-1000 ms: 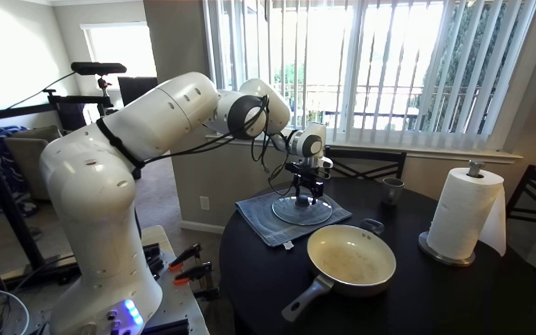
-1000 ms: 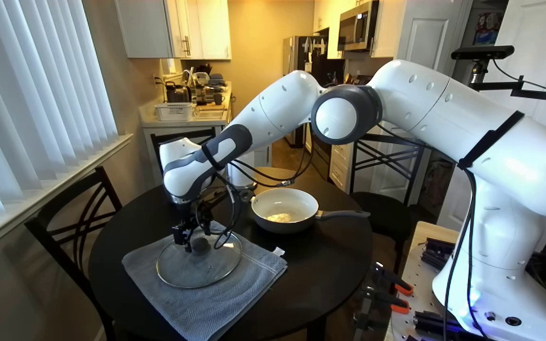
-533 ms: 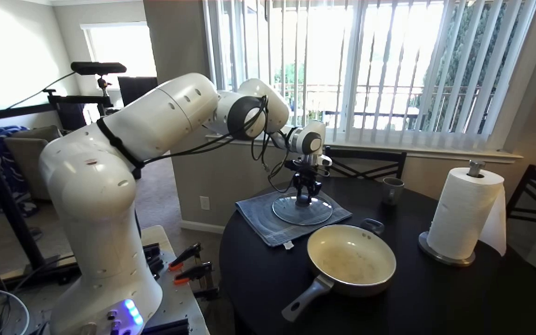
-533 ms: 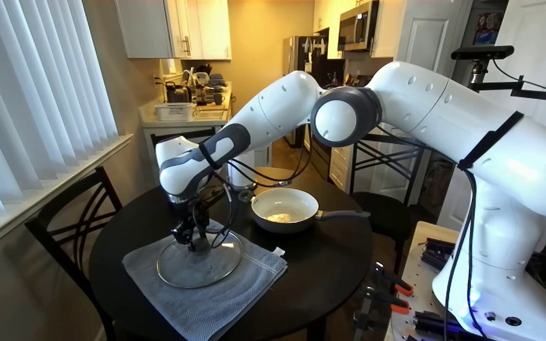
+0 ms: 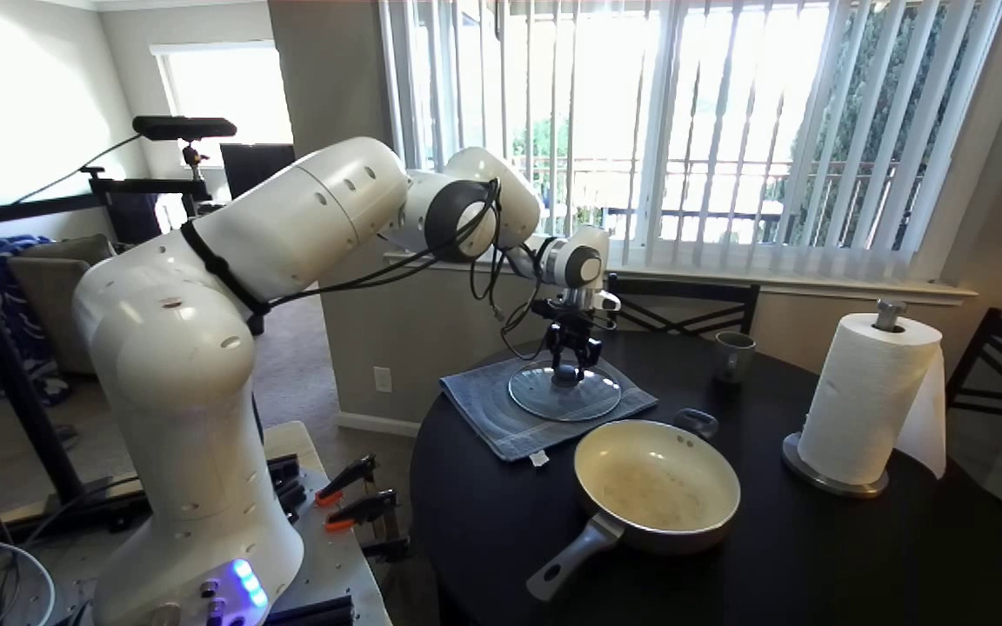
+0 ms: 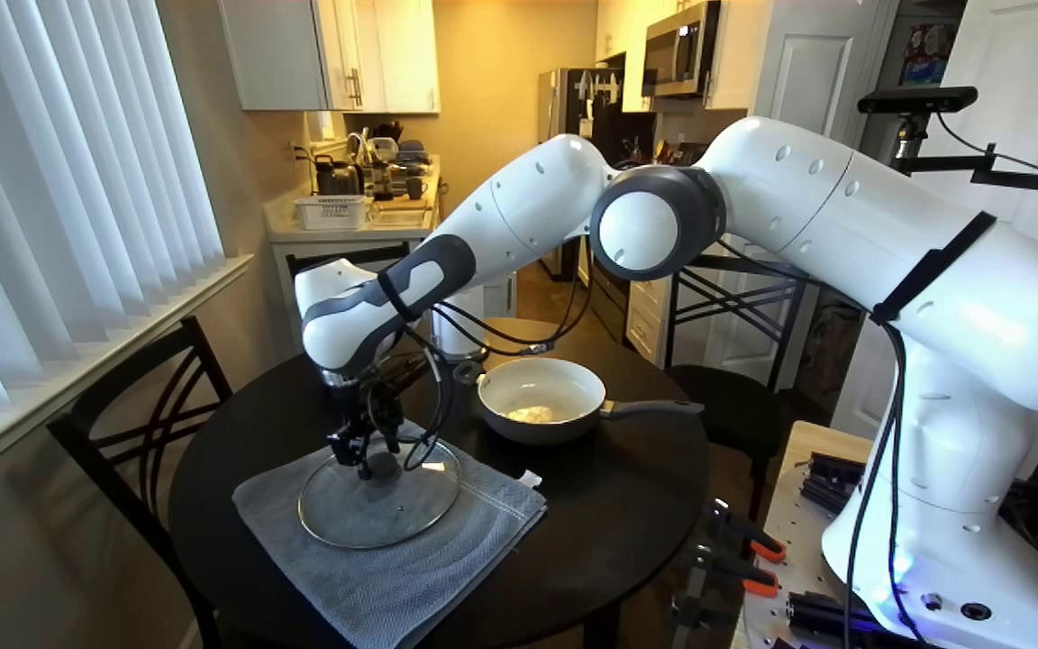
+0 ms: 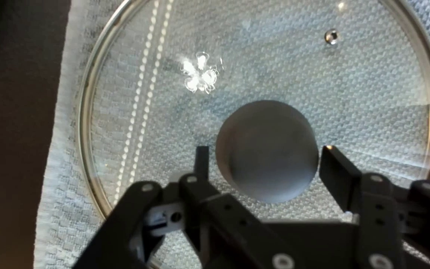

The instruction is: Pick up the clear pan lid from the blue towel and put it on the gray pan

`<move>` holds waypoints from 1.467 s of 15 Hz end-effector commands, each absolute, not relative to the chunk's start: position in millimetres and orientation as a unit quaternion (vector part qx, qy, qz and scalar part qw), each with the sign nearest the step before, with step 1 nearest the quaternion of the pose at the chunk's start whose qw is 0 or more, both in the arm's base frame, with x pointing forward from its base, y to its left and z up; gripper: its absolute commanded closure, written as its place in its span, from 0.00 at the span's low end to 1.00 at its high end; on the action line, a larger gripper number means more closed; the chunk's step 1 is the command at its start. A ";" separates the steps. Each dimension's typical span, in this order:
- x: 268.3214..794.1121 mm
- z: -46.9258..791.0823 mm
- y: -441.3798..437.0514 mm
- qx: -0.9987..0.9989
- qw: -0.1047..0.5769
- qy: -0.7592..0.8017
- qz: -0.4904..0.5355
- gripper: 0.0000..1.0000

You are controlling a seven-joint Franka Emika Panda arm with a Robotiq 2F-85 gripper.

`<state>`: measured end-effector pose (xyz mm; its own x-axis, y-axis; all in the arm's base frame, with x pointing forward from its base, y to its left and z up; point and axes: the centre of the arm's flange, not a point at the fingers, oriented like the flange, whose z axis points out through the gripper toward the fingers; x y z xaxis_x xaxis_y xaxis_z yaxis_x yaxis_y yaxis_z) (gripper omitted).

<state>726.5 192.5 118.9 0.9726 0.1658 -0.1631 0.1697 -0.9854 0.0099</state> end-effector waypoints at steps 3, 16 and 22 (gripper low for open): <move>728.5 123.5 189.7 0.992 0.013 0.076 -0.096 0.30; 726.8 127.2 194.4 0.992 0.004 0.084 -0.095 0.68; 714.7 173.7 168.9 0.997 0.008 0.044 -0.056 0.68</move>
